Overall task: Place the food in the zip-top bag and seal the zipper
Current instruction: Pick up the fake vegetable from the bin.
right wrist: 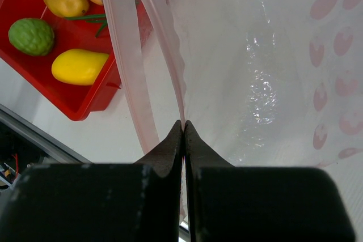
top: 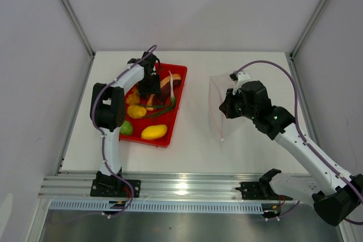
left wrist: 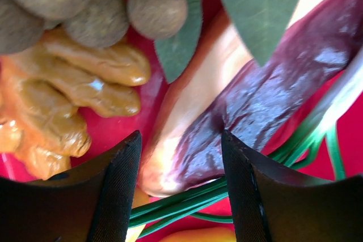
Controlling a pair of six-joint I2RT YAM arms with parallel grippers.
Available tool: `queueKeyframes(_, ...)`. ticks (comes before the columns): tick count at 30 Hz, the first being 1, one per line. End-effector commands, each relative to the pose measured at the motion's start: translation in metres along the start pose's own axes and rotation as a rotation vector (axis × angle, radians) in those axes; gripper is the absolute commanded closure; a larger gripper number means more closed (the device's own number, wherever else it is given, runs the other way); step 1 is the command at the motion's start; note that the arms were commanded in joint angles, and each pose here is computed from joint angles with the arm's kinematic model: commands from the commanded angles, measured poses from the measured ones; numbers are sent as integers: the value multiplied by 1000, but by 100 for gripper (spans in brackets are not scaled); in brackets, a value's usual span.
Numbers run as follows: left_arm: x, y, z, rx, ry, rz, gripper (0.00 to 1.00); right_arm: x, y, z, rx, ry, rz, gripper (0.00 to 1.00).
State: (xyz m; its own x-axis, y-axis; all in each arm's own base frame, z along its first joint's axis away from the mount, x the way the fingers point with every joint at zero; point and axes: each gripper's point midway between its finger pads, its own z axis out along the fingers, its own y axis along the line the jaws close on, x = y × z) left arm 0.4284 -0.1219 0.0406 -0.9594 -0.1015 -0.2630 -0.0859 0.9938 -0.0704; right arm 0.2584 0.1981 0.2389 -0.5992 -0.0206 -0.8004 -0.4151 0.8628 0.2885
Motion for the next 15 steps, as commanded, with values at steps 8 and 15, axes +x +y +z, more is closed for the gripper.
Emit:
queueKeyframes(8,-3,-1,-23,-7,-56,1,39,-10,9,-6,-38,-45,-11,100)
queueKeyframes(15,9,-12,-12,7,-16,35,45,-13,10,-12,-41,-60,-12,100)
